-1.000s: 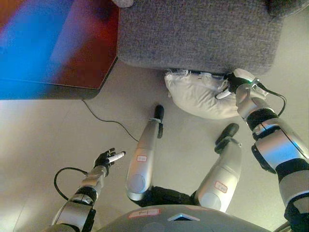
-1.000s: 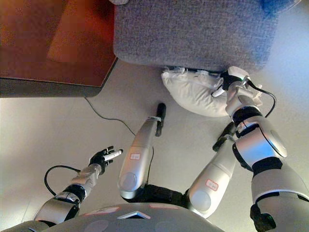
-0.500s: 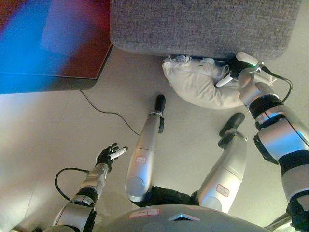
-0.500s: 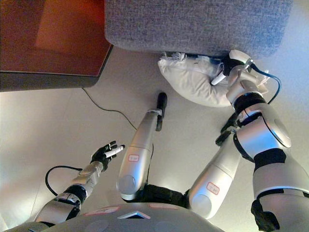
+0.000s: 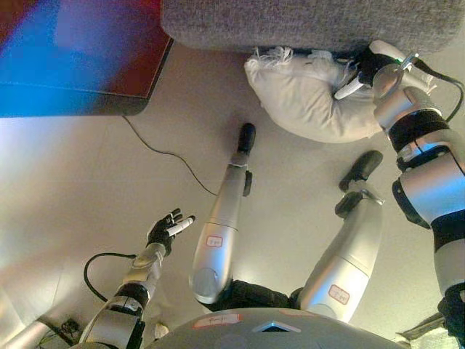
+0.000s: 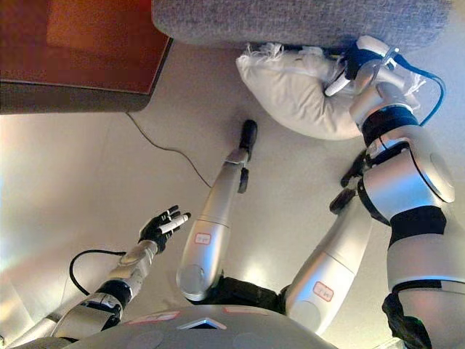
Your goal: Pick up the pillow and put it on the sofa.
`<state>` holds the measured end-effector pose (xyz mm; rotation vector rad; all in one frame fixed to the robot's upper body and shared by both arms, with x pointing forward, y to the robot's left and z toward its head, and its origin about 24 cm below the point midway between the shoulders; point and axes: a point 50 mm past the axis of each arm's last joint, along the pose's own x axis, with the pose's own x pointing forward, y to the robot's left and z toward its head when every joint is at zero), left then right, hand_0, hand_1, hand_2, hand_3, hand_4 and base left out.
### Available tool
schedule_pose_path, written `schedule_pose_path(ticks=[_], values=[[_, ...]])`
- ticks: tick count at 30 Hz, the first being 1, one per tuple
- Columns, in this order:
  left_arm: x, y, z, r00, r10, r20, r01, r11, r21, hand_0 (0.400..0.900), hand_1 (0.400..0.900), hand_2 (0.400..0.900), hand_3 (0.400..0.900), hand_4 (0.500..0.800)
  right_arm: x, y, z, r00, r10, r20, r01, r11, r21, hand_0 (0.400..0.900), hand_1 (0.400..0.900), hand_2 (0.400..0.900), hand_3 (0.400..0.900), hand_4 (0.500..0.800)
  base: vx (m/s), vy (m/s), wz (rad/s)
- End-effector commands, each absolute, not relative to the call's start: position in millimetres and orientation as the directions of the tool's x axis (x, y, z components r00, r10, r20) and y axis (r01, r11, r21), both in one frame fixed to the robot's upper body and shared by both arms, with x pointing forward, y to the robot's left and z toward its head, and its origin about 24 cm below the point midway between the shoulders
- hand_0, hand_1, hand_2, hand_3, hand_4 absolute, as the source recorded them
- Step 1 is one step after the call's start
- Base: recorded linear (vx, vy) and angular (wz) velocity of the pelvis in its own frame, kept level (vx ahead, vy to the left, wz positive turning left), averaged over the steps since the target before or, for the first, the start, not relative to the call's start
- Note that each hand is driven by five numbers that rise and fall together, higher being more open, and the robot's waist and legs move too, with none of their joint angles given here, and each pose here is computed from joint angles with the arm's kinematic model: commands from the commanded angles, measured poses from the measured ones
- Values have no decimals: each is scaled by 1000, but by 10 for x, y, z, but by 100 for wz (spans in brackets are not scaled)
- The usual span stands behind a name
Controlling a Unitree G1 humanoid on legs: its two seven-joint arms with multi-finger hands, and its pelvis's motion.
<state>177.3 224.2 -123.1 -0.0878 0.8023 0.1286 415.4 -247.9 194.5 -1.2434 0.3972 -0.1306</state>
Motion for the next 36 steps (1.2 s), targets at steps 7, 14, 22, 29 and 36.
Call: schedule_pose_path(ticks=[7, 14, 22, 29, 36], values=[[1407, 2547, -1292, 620, 171, -766, -212, 976, 47, 900, 900, 900, 900, 800, 4228, -2293, 2380, 977, -199, -75, 2, 361, -932, 400, 400, 400, 400, 500, -9, -18, -3], [1412, 2589, -1282, 622, 190, -759, -215, 974, 67, 900, 900, 900, 900, 800, 4231, -2234, 2274, 986, -137, -96, -35, 393, -919, 400, 400, 400, 400, 500, -3, -48, -7], [1434, 2670, -1264, 607, 212, -766, -204, 973, 108, 900, 900, 900, 900, 800, 4179, -2021, 1877, 979, 50, -198, -198, 483, -853, 400, 400, 400, 400, 500, 63, -57, -10], [1365, 2799, -1259, 543, 278, -792, -221, 958, 185, 900, 900, 900, 900, 800, 3932, -1781, 1411, 904, 277, -325, -425, 501, -754, 400, 400, 400, 400, 500, 190, -79, -6], [1030, 2854, -1369, 438, 324, -839, -225, 943, 247, 900, 900, 900, 900, 800, 3634, -1675, 1238, 820, 448, -356, -559, 492, -668, 400, 400, 400, 400, 500, 261, -60, -10]])
